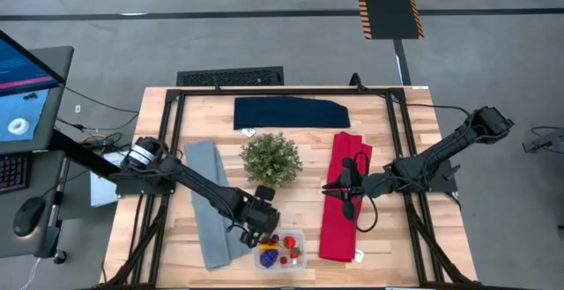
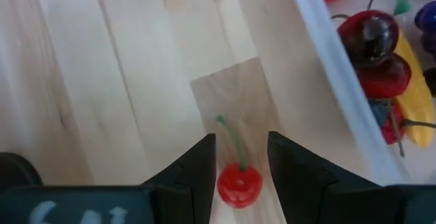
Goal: Pick and placing Produce into tupperware
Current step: Put the cherry into the transparent container
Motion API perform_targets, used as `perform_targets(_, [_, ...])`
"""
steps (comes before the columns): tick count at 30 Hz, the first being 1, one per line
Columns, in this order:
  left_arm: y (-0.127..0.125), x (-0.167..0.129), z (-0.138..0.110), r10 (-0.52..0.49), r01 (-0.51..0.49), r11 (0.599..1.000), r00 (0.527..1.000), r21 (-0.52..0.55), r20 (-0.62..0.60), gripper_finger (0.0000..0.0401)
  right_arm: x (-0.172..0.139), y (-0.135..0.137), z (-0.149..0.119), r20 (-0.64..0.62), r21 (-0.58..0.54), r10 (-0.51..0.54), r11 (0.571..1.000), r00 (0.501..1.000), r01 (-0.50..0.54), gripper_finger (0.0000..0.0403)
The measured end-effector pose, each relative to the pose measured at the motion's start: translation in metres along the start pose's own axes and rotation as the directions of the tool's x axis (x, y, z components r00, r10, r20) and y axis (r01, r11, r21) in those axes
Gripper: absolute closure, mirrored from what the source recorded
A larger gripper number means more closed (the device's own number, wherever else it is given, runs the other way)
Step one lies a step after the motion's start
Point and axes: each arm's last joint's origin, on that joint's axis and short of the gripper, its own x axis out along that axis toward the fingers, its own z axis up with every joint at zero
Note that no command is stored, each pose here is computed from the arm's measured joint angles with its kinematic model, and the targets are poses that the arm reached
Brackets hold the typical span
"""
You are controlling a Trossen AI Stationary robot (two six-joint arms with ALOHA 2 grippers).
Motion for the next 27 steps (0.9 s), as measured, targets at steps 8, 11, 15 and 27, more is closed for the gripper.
perform_targets(8, [0.000, 0.011, -0.002, -0.030, 0.031, 0.999, 0.999, 0.020, -0.023, 0.0278, 0.000, 0.000, 0.000, 0.000, 0.000, 0.000, 1.000, 1.000, 0.000, 0.0310])
perform_targets(11, [0.000, 0.011, -0.002, -0.033, 0.034, 0.999, 0.999, 0.025, -0.024, 0.0278, 0.000, 0.000, 0.000, -0.001, -0.001, 0.000, 1.000, 1.000, 0.000, 0.0310])
perform_targets(15, [0.004, 0.012, -0.002, -0.052, 0.053, 0.998, 0.998, 0.030, -0.032, 0.0278, 0.000, 0.000, 0.000, -0.001, 0.000, 0.000, 1.000, 1.000, 0.000, 0.0310])
perform_targets(27, [0.021, 0.015, -0.002, -0.100, 0.100, 0.995, 0.995, -0.012, -0.028, 0.0278, 0.000, 0.000, 0.000, 0.001, 0.001, 0.001, 1.000, 1.000, -0.001, 0.0310])
